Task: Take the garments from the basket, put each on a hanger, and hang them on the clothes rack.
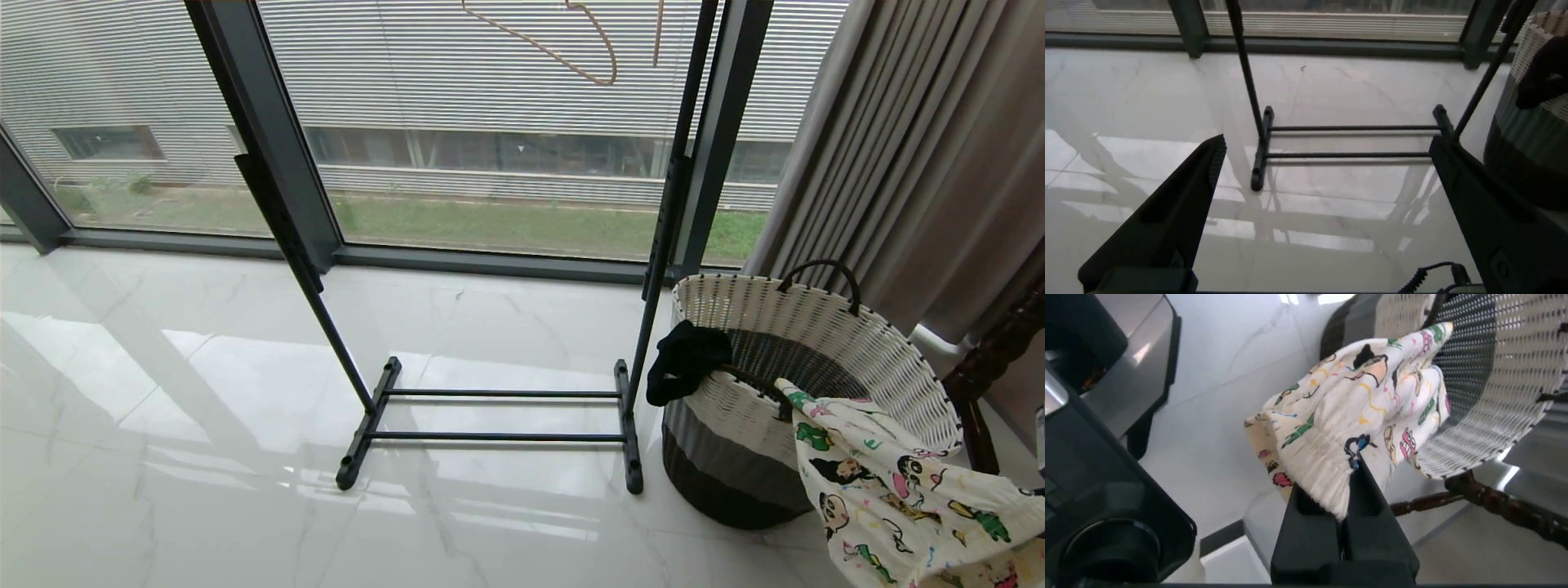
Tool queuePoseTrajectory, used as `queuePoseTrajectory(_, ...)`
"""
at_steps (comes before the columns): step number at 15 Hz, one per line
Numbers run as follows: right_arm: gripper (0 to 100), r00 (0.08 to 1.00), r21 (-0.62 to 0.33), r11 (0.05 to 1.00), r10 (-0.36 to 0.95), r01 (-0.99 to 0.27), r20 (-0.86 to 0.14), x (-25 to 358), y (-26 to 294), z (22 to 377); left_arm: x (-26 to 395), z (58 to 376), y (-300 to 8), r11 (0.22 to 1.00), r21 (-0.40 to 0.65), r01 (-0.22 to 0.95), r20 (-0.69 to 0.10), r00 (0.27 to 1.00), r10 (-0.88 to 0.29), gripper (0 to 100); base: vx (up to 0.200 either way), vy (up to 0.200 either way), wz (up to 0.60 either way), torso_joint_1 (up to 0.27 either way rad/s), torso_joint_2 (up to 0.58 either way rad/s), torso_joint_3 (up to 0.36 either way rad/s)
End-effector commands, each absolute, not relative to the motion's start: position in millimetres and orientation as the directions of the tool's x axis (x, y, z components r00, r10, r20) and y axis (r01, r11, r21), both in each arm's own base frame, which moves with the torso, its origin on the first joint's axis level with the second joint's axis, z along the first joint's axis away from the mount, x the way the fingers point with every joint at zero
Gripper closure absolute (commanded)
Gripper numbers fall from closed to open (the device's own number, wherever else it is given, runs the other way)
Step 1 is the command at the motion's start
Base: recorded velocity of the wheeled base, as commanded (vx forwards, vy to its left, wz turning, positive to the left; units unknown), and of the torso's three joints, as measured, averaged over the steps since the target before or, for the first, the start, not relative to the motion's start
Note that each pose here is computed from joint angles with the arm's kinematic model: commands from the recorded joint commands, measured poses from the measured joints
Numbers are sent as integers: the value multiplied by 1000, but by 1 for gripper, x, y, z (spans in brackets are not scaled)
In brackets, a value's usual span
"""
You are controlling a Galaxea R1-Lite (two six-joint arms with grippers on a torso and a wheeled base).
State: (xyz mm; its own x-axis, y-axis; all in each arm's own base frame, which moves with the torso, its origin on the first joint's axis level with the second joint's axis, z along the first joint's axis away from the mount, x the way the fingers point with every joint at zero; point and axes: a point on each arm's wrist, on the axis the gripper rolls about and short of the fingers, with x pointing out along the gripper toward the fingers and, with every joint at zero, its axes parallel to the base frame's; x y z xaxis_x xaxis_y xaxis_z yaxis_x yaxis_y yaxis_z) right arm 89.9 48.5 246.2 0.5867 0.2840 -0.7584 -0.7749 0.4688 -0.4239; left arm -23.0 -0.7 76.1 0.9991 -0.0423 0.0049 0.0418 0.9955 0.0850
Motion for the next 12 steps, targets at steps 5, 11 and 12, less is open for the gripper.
queuePoseTrajectory(5, 100, 536, -374, 422, 384, -826, -752, 99, 78, 243, 17, 200, -4, 976, -103, 189, -17, 981, -192, 0, 0, 0, 0, 0, 0, 0)
queuePoseTrajectory(11, 100, 591, -379, 470, 481, -797, -647, 111, 97, 251, 145, 242, -42, 904, -256, 343, -9, 934, -357, 0, 0, 0, 0, 0, 0, 0)
queuePoseTrajectory(12, 100, 592, -378, 468, 503, -799, -629, 112, 102, 252, 147, 235, -54, 885, -258, 388, -44, 910, -412, 0, 0, 0, 0, 0, 0, 0)
